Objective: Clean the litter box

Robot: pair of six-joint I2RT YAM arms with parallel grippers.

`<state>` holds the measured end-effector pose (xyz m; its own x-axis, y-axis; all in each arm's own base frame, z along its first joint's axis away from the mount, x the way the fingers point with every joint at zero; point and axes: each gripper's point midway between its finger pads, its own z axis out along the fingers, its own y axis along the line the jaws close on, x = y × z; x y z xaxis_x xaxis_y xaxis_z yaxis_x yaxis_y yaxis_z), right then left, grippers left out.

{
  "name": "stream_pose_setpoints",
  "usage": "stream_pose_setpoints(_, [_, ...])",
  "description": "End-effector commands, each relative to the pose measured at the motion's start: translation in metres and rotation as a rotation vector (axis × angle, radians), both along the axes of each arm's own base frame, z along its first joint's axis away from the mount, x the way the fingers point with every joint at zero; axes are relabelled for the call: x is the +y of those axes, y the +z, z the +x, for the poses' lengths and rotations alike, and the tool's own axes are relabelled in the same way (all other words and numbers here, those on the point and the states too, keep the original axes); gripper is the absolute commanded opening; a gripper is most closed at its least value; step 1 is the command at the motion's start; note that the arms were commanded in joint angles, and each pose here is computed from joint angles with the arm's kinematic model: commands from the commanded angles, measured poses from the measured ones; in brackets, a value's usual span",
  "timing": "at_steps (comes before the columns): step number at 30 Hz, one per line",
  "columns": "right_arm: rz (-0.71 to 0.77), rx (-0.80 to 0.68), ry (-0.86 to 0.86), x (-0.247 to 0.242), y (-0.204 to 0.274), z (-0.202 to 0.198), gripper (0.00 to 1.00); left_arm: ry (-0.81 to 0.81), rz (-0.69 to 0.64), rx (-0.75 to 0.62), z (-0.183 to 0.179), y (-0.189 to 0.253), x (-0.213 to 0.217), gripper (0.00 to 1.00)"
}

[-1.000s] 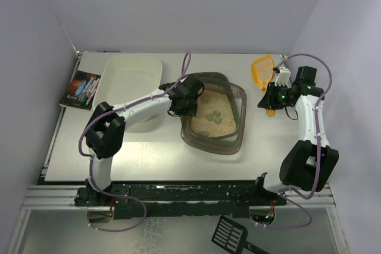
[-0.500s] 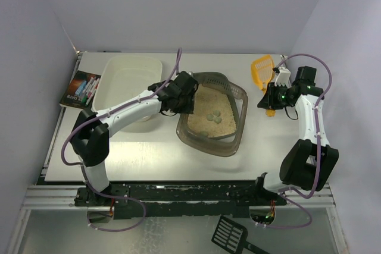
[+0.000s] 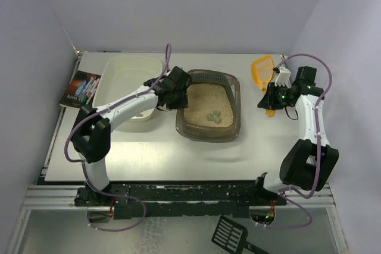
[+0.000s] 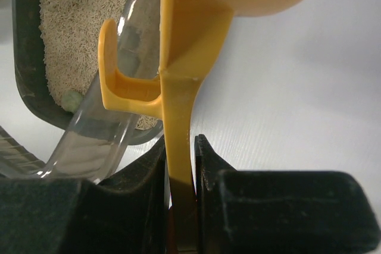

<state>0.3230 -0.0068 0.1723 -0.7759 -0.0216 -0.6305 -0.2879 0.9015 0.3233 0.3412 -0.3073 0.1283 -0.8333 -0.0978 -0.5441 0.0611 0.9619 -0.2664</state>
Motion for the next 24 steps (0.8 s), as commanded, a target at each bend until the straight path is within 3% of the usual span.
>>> stream_pose_setpoints(1, [-0.002,-0.023,-0.003,-0.004,0.011,0.004,0.00,0.028,-0.071,0.028,0.004,-0.002,-0.017,0.52])
stream_pose_setpoints(10, [-0.010,-0.022,-0.004,-0.005,0.009,0.003,0.00,0.079,-0.052,0.059,0.009,-0.015,-0.017,0.48])
stream_pose_setpoints(24, [-0.006,-0.016,0.003,-0.005,0.007,0.004,0.00,0.102,-0.017,-0.021,0.028,0.006,-0.017,0.36])
